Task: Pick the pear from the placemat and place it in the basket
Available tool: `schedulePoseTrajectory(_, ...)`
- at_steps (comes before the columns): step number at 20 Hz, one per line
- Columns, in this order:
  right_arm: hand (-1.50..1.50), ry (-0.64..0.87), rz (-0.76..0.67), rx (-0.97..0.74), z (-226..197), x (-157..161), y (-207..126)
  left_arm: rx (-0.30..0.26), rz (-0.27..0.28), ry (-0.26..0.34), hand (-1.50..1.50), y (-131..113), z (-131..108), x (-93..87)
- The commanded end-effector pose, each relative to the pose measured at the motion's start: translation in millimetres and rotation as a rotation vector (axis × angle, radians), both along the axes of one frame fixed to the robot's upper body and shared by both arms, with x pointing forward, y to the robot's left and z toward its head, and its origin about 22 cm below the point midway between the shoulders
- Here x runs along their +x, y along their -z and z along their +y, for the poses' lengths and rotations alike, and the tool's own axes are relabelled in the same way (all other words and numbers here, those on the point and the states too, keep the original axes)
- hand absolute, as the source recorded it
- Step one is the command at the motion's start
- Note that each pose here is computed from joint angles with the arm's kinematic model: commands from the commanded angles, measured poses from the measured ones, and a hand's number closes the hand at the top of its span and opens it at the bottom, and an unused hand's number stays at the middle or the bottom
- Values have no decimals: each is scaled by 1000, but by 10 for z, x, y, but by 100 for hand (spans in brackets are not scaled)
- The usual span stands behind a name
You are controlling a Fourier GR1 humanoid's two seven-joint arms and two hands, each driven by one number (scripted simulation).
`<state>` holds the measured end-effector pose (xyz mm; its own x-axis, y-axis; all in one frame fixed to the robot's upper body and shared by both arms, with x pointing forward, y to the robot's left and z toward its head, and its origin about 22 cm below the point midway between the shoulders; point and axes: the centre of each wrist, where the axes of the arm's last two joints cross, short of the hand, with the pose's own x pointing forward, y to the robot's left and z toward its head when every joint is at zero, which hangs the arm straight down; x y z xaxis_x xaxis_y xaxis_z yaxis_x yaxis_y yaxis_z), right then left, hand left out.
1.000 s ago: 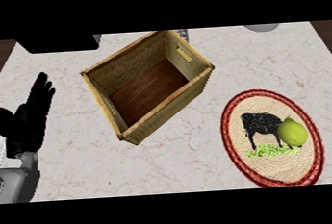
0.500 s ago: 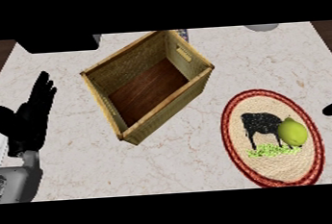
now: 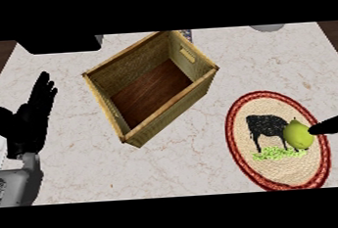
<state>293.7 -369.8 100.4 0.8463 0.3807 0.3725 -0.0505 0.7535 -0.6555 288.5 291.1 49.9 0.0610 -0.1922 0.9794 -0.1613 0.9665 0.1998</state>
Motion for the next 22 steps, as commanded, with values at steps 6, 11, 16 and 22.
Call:
schedulePoseTrajectory(6,-150,42,-21,-59,351,21,130,9,-7,-9,0,52,56,-69)
schedulePoseTrajectory(11,-150,44,-31,-41,183,-105,261,0,4,9,0,-69,-160,-3)
schedulePoseTrajectory(16,-150,57,-53,-32,367,-136,560,-1,-1,4,0,36,71,34)
schedulePoseTrajectory(22,-150,71,12,-51,205,-282,616,7,-2,22,0,121,40,-196)
